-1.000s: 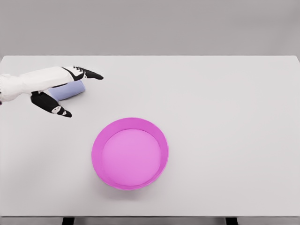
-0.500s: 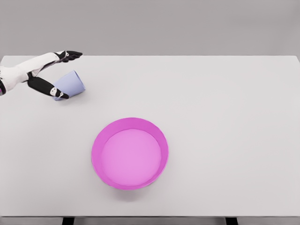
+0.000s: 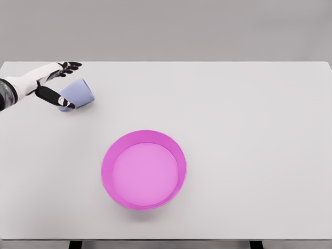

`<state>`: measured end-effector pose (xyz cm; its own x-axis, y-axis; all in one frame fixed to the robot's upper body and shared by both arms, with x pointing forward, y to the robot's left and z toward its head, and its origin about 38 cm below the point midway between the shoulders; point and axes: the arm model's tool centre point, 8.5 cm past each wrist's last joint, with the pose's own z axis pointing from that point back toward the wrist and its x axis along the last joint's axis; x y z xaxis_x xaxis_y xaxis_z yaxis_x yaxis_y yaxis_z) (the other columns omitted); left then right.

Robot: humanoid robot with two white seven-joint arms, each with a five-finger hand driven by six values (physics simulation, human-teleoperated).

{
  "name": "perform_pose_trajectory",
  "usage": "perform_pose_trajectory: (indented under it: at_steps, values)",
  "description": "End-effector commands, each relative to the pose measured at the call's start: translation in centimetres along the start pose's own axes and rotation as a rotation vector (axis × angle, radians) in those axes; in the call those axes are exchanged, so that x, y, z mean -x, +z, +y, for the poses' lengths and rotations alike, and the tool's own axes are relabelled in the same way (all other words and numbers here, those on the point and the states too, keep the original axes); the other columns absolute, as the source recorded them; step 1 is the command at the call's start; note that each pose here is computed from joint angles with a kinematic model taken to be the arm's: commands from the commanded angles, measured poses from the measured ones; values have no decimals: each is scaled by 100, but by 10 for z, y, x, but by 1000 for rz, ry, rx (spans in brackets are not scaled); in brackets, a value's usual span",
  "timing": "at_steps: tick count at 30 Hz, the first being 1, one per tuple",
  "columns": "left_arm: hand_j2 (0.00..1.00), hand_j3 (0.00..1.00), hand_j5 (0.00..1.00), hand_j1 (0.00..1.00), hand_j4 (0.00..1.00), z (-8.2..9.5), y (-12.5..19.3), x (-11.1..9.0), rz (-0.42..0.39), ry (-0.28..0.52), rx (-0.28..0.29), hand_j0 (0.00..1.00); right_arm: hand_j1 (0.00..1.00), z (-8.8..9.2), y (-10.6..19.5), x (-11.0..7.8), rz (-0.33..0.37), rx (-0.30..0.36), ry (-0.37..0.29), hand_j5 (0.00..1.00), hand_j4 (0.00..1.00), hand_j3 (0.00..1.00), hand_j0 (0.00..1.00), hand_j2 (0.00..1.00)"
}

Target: Flip the cup with left arm and place it on the plate

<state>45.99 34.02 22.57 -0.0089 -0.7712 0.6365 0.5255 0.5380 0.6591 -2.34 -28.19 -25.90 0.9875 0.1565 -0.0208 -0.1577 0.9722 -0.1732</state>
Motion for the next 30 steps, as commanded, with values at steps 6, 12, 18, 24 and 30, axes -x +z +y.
perform_pose_trajectory:
  at_steps: [6, 12, 18, 24, 30]
  values:
    - [100, 100, 100, 100, 100, -3, -8, 12, 53, 85, 13, 100, 100, 0, 0, -1, -1, 1, 0, 100, 100, 100, 100, 100]
    - [100, 100, 100, 100, 100, -3, -23, 17, 74, 123, 14, 100, 100, 0, 0, 0, 0, -1, 0, 100, 100, 100, 100, 100]
    - [100, 100, 100, 100, 100, -5, -32, 15, 85, 119, 7, 100, 100, 0, 0, -1, -1, -1, 0, 100, 100, 100, 100, 100]
    - [100, 100, 100, 100, 100, -2, -31, 16, 112, 73, -15, 100, 100, 0, 0, -1, -1, -1, 0, 100, 100, 100, 100, 100]
    - [100, 100, 100, 100, 100, 0, -32, 21, 125, 85, -16, 100, 100, 0, 0, -1, -1, -1, 0, 100, 100, 100, 100, 100]
